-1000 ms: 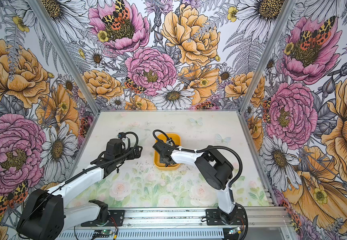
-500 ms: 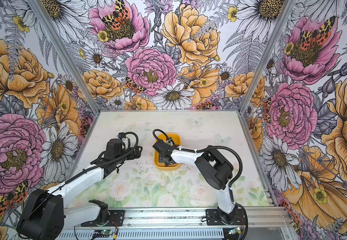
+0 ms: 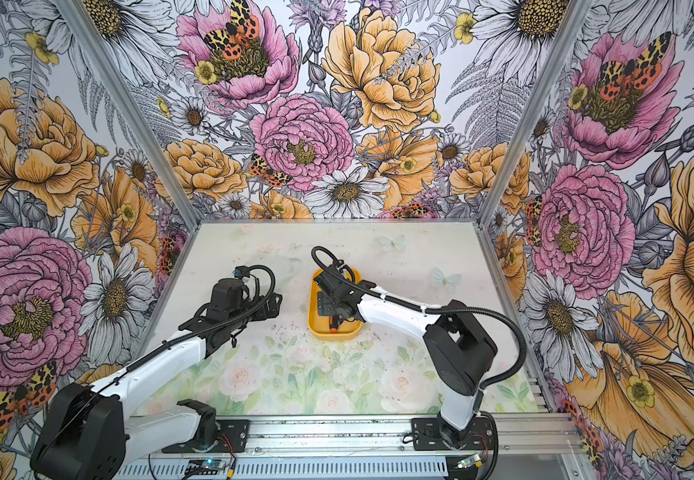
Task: Put the screwdriver in the bin
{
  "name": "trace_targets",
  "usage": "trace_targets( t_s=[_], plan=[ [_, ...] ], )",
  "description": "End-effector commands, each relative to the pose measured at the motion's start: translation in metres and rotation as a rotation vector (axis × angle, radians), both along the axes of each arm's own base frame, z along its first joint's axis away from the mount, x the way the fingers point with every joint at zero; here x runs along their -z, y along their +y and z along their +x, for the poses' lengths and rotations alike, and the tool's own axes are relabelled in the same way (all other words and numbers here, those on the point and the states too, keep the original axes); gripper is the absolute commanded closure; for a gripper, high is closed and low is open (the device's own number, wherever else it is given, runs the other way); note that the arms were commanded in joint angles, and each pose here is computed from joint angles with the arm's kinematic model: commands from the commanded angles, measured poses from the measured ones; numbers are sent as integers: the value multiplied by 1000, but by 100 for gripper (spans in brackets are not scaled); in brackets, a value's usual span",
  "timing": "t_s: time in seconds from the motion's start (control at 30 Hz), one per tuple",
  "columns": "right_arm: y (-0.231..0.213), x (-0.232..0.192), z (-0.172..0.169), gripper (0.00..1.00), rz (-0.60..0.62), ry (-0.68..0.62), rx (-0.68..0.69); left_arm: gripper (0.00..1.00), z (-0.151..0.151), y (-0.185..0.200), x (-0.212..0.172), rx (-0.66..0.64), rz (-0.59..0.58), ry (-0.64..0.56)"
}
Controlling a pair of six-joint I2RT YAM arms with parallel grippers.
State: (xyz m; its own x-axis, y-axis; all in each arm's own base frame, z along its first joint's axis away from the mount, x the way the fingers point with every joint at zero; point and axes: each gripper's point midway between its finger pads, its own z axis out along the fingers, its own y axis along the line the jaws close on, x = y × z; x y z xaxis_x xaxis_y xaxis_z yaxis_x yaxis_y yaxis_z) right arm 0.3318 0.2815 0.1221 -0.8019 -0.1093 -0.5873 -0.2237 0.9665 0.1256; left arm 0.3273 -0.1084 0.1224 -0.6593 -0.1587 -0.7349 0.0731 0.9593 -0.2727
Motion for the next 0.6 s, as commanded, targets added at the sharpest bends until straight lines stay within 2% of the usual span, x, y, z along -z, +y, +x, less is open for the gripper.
trace_targets(
  t_s=[0.0,0.2,0.33,0.43,0.57],
  plan=[
    [-47,-45,13,16,-141,-194,-53,1,9,10,-27,-20,73,-94],
    [-162,-91,32,16,-150,-402,105,1,21,23,-59,-32,175,-241],
    [-230,-100,31,15,-142,-563,230,1,27,34,-85,-65,243,-346],
    [-264,-94,26,14,-124,-692,306,1,32,39,-102,-79,274,-416],
    [-288,-77,23,14,-119,-775,379,1,38,45,-111,-93,289,-491]
  ],
)
